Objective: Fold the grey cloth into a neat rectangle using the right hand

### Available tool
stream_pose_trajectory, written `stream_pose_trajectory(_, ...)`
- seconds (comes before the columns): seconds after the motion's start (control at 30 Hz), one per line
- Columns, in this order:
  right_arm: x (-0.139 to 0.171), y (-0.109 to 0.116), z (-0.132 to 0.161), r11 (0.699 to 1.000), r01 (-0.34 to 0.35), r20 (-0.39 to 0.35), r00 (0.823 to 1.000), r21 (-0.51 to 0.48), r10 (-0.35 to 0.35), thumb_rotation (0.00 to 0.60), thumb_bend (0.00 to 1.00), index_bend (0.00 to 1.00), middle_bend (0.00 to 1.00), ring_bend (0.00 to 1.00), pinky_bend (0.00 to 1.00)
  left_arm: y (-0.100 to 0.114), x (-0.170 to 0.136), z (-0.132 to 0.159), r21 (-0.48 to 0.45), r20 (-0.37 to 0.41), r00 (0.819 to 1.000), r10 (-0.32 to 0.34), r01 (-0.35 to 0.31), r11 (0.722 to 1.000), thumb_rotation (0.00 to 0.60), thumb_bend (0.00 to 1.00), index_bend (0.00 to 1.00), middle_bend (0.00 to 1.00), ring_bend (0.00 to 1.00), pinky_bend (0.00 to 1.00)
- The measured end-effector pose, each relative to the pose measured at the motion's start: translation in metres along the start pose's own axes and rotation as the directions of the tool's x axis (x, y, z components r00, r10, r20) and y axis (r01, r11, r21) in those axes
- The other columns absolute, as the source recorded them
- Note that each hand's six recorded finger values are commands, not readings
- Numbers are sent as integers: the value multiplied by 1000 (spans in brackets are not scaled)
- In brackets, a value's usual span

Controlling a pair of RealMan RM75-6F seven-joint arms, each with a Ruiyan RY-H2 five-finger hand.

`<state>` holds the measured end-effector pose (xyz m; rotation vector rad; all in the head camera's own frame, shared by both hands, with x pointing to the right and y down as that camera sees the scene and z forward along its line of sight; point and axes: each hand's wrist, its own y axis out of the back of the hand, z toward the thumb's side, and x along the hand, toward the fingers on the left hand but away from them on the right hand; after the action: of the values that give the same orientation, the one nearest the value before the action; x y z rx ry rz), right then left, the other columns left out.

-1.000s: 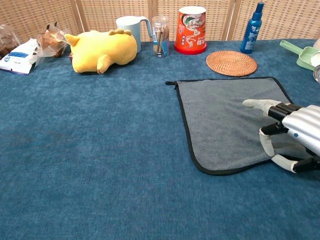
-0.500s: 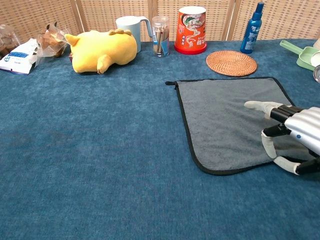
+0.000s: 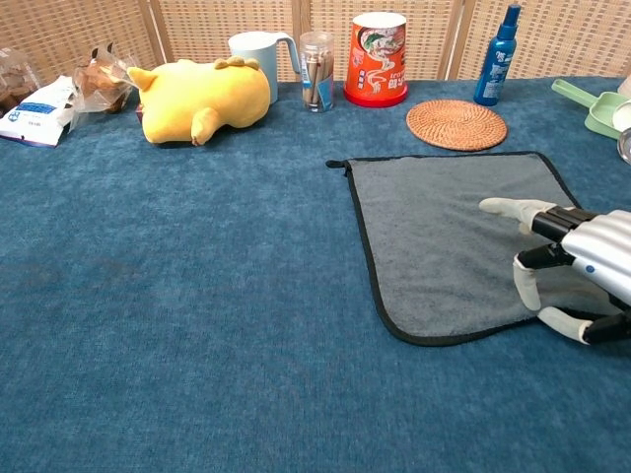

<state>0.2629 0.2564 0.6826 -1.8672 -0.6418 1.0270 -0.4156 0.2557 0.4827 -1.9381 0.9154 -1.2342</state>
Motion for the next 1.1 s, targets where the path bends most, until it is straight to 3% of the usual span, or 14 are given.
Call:
stream_pose_trajectory(0.17, 0, 0, 0, 1000, 1, -1, 1000, 3, -1, 600, 264, 0, 9, 39, 227, 0, 0, 0, -1, 0, 1000, -1, 1, 1000, 600, 238, 86, 0, 0, 66)
stream_pose_trajectory(0.3, 0, 0, -1, 1000, 2, 1, 1000, 5, -2, 600, 261, 2, 9, 39, 227, -1, 0, 0, -1, 1, 1000, -4, 4, 1000, 600, 238, 86, 0, 0, 66)
stream_pose_trajectory(0.63, -1, -2, 0, 1000, -3, 3, 1000, 8, 3, 600, 261, 144, 9, 39, 229, -1, 0, 1, -6, 5, 1000, -8, 8, 1000, 600, 237, 85, 0, 0, 66)
stream_pose_trajectory(0.97, -4, -4, 4, 1000, -8, 4, 1000, 13, 8, 600, 270, 440, 21, 39, 233, 1, -1, 0, -11, 5, 1000, -3, 3, 1000, 600, 238, 86, 0, 0, 67)
stream_pose_trajectory(1.1, -5, -4, 4, 1000, -11, 7, 1000, 13, 11, 600, 294, 458, 25, 39, 234, 1, -1, 0, -12, 7, 1000, -4, 4, 1000, 600, 238, 86, 0, 0, 66)
